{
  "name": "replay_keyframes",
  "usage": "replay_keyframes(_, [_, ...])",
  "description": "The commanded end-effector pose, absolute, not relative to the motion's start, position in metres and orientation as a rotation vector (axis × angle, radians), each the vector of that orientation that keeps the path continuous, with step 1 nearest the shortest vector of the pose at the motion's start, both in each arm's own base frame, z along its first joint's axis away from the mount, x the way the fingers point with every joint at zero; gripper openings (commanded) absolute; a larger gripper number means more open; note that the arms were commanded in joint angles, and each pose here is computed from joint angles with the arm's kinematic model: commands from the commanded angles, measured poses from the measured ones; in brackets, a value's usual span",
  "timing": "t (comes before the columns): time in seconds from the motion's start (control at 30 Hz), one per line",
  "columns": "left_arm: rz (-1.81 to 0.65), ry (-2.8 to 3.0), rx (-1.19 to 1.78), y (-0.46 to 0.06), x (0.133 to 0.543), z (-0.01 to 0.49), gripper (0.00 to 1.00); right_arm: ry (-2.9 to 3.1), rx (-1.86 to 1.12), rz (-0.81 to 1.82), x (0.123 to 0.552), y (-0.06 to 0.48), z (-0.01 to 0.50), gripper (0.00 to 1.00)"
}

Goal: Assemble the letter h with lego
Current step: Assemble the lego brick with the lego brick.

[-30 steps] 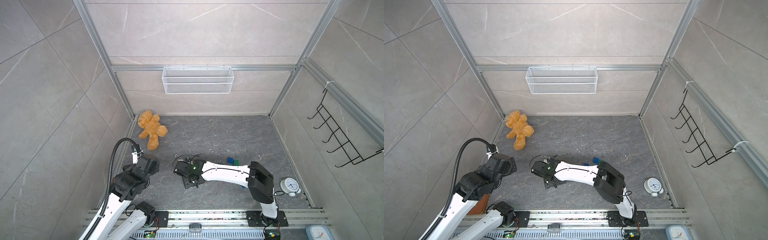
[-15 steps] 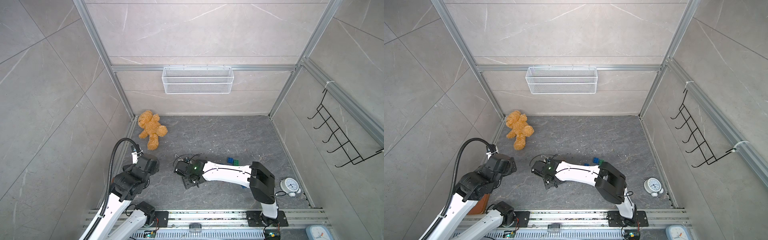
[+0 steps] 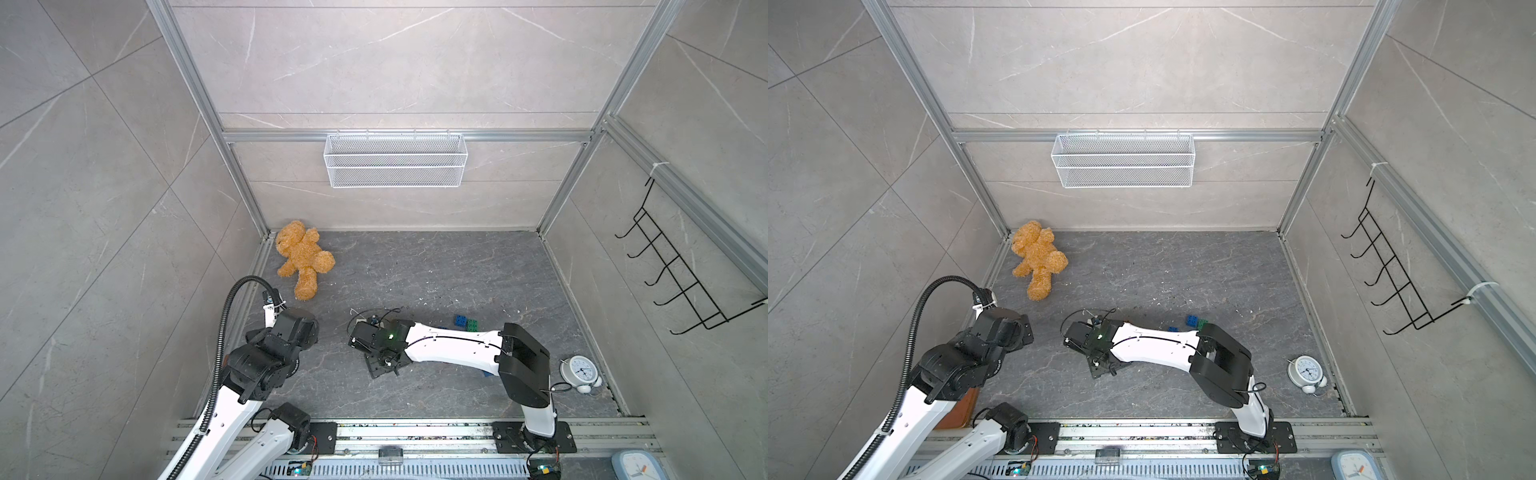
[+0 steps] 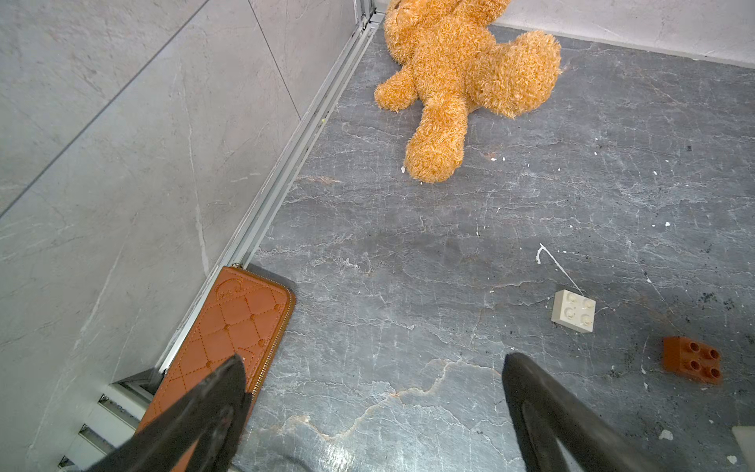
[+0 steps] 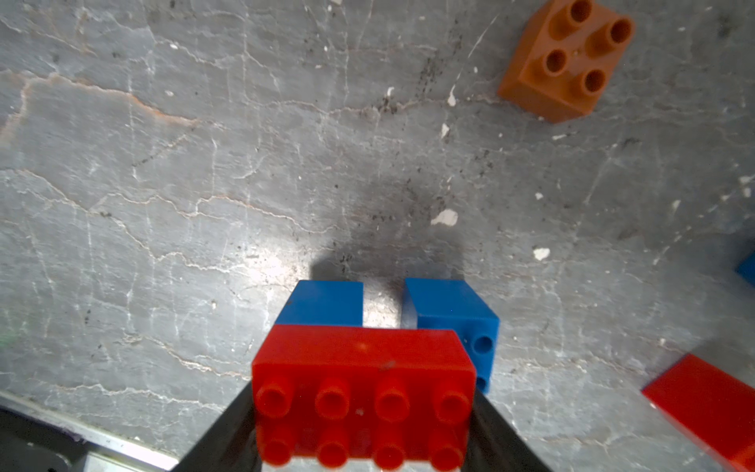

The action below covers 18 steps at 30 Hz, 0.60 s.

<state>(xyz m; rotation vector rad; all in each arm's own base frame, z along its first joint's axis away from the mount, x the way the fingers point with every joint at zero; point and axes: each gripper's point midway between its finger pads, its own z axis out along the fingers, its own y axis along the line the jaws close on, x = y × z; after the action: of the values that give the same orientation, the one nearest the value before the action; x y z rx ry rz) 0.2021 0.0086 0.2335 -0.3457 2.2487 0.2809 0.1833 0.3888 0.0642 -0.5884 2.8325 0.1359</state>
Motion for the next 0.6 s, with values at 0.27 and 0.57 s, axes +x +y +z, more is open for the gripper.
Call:
replay_keyframes(0.27, [0.279,2.241,-0.337,0.007,0.206,0.236,0.99,2.836,-0.614,0.125,0.185,0.382,0.061,0.0])
replay_keyframes(0.57, [0.28,2.246,-0.338,0.007,0.207,0.235,0.99,2.865,-0.633,0.132,0.179,0.378,0.046,0.0])
